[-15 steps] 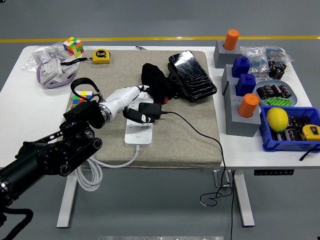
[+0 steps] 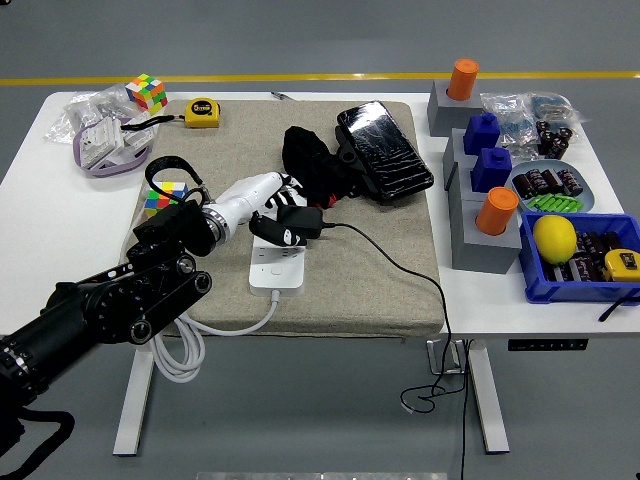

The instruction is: Pull the plug out and thorw away

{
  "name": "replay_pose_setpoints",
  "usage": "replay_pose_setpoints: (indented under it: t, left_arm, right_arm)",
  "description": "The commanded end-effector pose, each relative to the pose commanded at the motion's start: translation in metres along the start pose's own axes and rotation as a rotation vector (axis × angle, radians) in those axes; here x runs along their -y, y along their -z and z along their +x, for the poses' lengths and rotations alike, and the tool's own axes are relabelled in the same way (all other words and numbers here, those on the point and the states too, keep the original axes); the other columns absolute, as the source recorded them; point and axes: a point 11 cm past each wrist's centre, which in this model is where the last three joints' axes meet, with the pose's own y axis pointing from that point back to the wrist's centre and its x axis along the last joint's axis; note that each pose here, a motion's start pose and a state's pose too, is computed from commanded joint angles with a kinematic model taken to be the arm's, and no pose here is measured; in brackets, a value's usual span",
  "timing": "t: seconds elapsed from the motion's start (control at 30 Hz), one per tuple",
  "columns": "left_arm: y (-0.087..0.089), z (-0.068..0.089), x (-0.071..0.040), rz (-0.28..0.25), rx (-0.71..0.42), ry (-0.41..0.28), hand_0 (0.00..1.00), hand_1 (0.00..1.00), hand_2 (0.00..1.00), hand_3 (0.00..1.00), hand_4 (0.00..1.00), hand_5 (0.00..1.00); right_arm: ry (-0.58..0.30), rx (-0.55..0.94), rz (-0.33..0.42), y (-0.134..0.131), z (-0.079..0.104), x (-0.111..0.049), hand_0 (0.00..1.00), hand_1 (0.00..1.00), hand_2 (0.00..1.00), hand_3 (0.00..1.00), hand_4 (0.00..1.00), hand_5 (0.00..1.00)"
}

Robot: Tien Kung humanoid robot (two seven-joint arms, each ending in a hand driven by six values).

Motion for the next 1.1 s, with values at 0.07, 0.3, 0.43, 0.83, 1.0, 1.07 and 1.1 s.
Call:
replay_pose_setpoints:
  t: [0.07, 0.3, 0.43, 0.83, 1.0, 1.07, 1.1]
  left_arm:
    - [-0.001, 0.0, 0.001, -0.002, 0.002, -0.001, 0.405, 0.451, 0.461, 0.537, 0.815, 0.129]
    - [-0.003, 0.001, 0.003, -0.003, 0.023, 0.009, 0.315, 0.347, 0.394, 0.461, 0.671, 0.002]
    - [-0.007, 0.003, 0.004, -0.03, 0.027, -0.004, 0.315, 0.347, 0.394, 0.461, 0.671, 0.002]
    - [-0.026, 0.016, 0.003, -0.124, 0.055, -0.054, 0.275, 0.31, 0.359, 0.41, 0.697, 0.002]
    - [-0.021, 0.014, 0.004, -0.109, 0.08, -0.037, 0.267, 0.301, 0.355, 0.404, 0.693, 0.002]
    - [-0.019, 0.014, 0.004, -0.102, 0.091, -0.028, 0.267, 0.301, 0.355, 0.404, 0.693, 0.002]
    - [-0.018, 0.013, 0.004, -0.1, 0.101, -0.024, 0.262, 0.296, 0.35, 0.398, 0.688, 0.002]
  right_arm:
    - [-0.001, -0.001, 0.002, 0.001, 0.0, 0.0, 0.568, 0.646, 0.67, 0.568, 0.97, 0.497]
    - [-0.001, 0.001, 0.001, 0.001, 0.001, 0.0, 0.568, 0.646, 0.669, 0.568, 0.97, 0.497]
    - [-0.001, 0.002, 0.001, 0.001, 0.001, 0.0, 0.568, 0.646, 0.669, 0.568, 0.97, 0.497]
    - [-0.001, -0.003, -0.002, -0.001, 0.001, 0.0, 0.568, 0.646, 0.669, 0.568, 0.97, 0.497]
    - [-0.002, -0.002, 0.004, 0.002, 0.001, 0.0, 0.568, 0.645, 0.67, 0.568, 0.97, 0.497]
    - [-0.002, -0.002, 0.003, 0.002, 0.001, 0.0, 0.568, 0.645, 0.67, 0.568, 0.97, 0.497]
    - [-0.003, -0.002, 0.002, 0.002, 0.002, 0.0, 0.568, 0.645, 0.669, 0.568, 0.971, 0.497]
